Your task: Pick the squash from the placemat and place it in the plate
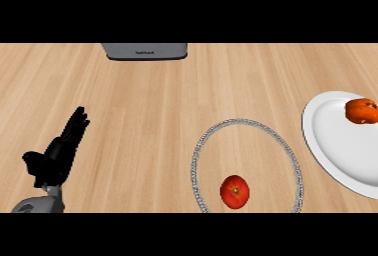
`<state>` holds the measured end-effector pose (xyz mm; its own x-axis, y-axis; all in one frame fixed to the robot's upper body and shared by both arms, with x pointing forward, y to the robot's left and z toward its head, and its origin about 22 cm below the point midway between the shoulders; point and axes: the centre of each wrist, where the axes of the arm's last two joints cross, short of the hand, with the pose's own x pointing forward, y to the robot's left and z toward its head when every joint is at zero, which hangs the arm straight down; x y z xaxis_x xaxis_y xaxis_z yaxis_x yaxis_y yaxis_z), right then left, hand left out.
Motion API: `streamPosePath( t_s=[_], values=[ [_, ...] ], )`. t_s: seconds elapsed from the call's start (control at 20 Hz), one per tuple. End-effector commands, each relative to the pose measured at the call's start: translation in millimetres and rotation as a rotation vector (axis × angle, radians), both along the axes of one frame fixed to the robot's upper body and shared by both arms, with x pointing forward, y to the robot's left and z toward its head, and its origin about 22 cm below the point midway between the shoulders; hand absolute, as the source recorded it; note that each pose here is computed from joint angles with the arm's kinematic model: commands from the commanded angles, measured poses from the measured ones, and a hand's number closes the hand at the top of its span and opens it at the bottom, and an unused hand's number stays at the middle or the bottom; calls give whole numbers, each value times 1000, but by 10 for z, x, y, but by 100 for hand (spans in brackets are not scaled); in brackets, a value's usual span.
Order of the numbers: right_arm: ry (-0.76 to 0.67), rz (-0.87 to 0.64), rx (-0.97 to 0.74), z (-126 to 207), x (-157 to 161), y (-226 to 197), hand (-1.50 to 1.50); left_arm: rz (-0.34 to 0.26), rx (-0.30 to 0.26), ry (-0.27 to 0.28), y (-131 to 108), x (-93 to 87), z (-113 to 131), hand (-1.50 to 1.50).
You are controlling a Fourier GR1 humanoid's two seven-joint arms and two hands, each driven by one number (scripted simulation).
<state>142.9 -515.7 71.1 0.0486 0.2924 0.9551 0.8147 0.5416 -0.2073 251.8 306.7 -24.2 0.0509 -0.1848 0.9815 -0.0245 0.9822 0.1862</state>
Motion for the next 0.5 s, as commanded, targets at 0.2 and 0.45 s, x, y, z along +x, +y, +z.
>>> streamPosePath(
  t_s=[0.2,0.45],
  values=[
    [8,98,-44,-268,-841,-445,-150,-17,-5,3,-38,-57,59,0],
    [56,98,-57,-449,-1059,-679,-150,-13,8,18,-98,24,-25,0]
  ],
)
